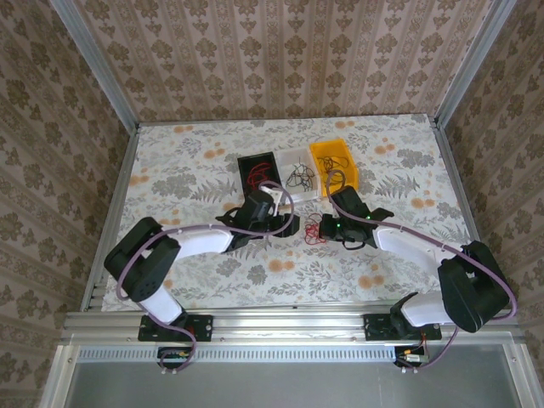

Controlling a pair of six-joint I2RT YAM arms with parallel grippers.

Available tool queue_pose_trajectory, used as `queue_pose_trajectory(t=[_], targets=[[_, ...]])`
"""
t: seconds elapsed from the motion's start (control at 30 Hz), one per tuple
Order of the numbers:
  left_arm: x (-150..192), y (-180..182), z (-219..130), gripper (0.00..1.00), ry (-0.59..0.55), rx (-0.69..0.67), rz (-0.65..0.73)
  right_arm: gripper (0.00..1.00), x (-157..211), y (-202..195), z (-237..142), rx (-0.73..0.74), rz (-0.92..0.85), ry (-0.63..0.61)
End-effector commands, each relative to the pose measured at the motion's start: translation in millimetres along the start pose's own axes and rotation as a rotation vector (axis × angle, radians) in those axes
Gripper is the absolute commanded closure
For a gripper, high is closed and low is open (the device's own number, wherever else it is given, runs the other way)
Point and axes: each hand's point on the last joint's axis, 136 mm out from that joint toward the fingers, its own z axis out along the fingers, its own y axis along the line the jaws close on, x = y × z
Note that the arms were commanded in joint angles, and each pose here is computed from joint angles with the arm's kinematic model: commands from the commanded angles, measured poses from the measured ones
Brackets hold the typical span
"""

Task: Untangle the cables

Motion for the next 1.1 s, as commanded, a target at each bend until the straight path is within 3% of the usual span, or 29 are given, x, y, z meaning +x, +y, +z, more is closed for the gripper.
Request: queue_pose_trajectory(t=[0.0,0.67,1.07], targets=[[-2,-25,12,0.35,0.039,0.110,0.077,1.00,2,0,4,-0.018,0.046,0.013],[19,-44,64,0.38,0.198,0.114,0.162,1.00,15,-41,4,0.000,0.208,0.032],[39,-36,81,0.64,0.303,0.082,0.158,0.99,11,-46,1,0.013,0.213,0.003]])
